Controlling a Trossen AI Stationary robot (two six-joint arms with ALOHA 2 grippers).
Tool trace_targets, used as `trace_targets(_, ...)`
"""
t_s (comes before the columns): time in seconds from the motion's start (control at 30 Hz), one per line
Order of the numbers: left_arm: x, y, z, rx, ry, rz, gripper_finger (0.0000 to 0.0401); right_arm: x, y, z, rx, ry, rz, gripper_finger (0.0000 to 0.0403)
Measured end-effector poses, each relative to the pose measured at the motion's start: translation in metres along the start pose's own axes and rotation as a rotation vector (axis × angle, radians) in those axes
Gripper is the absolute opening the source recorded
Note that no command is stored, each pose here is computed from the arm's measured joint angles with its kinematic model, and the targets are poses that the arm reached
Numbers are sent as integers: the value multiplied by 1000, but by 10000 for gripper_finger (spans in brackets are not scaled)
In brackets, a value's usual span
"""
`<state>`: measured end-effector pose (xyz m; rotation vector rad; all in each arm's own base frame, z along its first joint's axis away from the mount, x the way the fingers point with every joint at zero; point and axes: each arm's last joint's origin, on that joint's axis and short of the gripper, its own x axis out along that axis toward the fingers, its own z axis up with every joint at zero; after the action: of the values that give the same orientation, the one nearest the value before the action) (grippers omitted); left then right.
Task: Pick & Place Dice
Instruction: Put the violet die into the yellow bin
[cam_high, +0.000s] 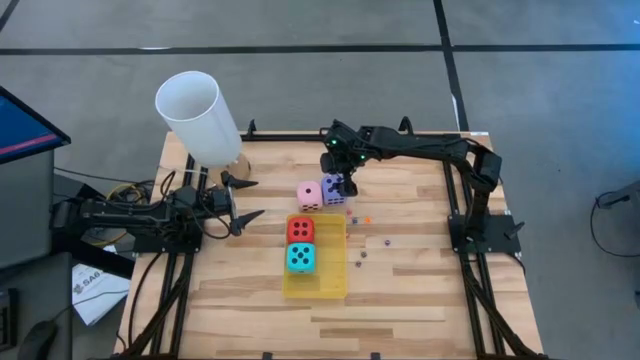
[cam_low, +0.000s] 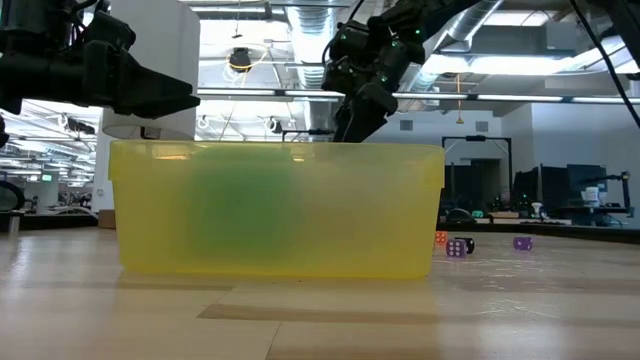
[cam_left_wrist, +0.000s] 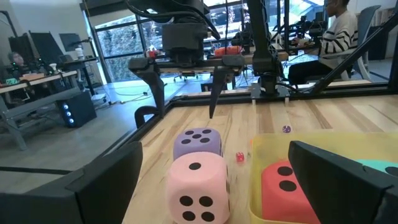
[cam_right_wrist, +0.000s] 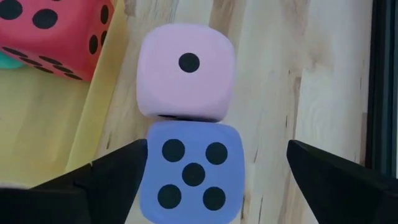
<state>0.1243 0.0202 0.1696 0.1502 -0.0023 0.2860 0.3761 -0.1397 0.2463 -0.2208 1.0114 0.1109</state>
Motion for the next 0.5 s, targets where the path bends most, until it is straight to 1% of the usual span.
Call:
trace_targets(0.17,0,0,0,0,0,0,392,0,0,0,-31,1,1,382)
trace_targets(0.37,0,0,0,0,0,0,392,0,1,-2,-26,19,13,382)
trace_targets(0.5,0,0,0,0,0,0,392,0,1,-1,-24,7,5,382)
